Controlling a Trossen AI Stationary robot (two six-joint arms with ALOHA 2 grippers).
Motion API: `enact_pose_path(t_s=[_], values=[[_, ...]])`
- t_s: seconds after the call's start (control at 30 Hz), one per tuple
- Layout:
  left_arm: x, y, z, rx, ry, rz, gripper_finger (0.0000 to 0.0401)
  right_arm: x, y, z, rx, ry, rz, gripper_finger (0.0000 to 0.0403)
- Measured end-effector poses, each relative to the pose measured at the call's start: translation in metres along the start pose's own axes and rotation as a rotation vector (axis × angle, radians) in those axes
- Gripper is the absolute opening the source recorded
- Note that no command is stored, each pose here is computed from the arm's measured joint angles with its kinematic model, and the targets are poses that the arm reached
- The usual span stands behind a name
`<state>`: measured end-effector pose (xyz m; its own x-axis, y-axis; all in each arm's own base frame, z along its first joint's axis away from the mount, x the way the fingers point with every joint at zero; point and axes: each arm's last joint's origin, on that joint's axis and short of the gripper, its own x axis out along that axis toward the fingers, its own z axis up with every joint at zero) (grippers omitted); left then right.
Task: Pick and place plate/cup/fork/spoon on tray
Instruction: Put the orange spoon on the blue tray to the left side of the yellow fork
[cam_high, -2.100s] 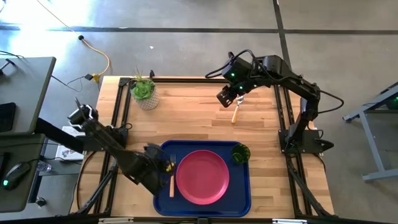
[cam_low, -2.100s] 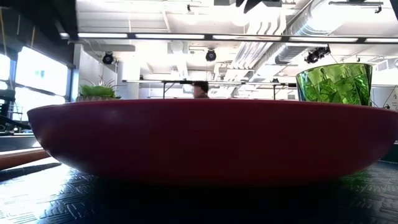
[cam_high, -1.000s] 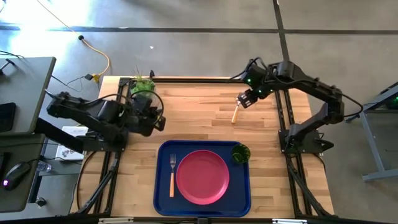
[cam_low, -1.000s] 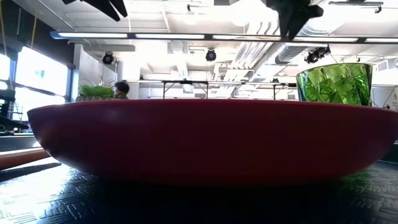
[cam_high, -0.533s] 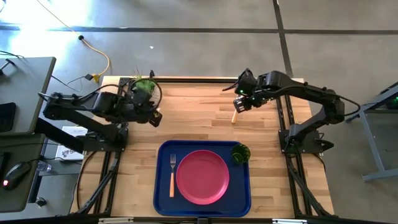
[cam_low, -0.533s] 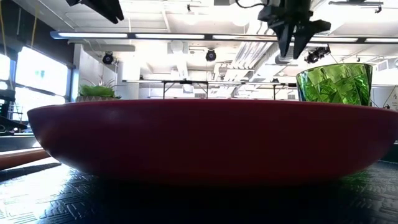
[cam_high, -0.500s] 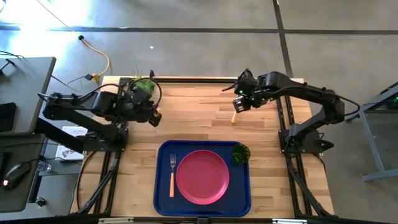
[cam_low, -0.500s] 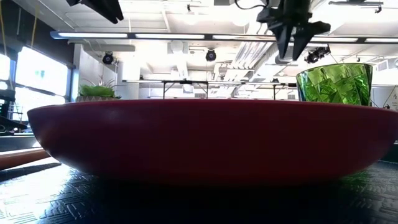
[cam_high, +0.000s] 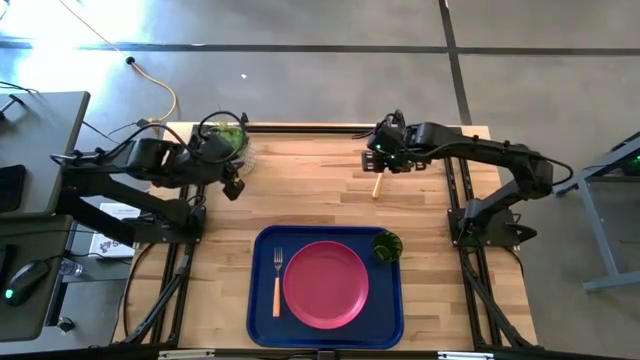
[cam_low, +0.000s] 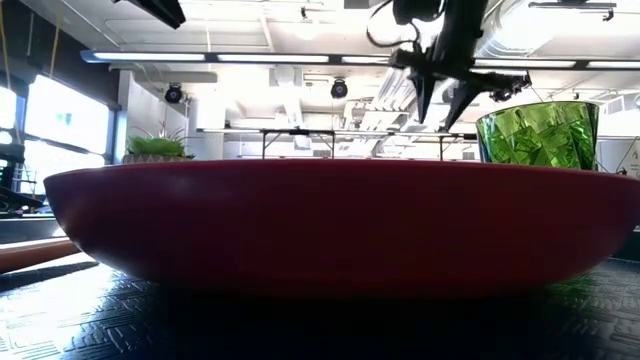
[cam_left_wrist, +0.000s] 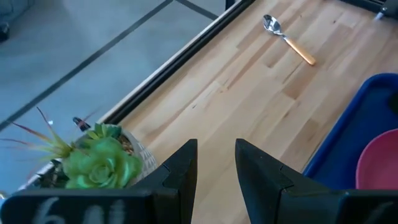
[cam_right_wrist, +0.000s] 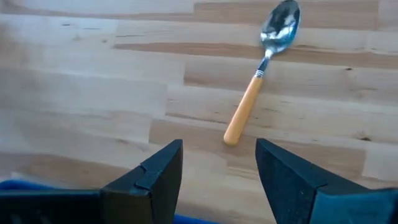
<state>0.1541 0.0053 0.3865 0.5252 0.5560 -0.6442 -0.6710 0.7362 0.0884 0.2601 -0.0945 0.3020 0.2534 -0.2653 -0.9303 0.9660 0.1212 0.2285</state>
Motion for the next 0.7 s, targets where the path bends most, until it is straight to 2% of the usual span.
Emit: enact_pose_path(t_s=[0.2,0.7], values=[[-0.007,0.007,-0.002,0.062,-0.023,-0.012,0.0100,0.030,0.005,0.008,0.012,0.053,-0.061,0.0192],[-0.016,0.016,-0.004,0.069,-0.047,-0.027,0.0099,0.099,0.014,0.008,0.102,0.122,-0.273,0.0192]])
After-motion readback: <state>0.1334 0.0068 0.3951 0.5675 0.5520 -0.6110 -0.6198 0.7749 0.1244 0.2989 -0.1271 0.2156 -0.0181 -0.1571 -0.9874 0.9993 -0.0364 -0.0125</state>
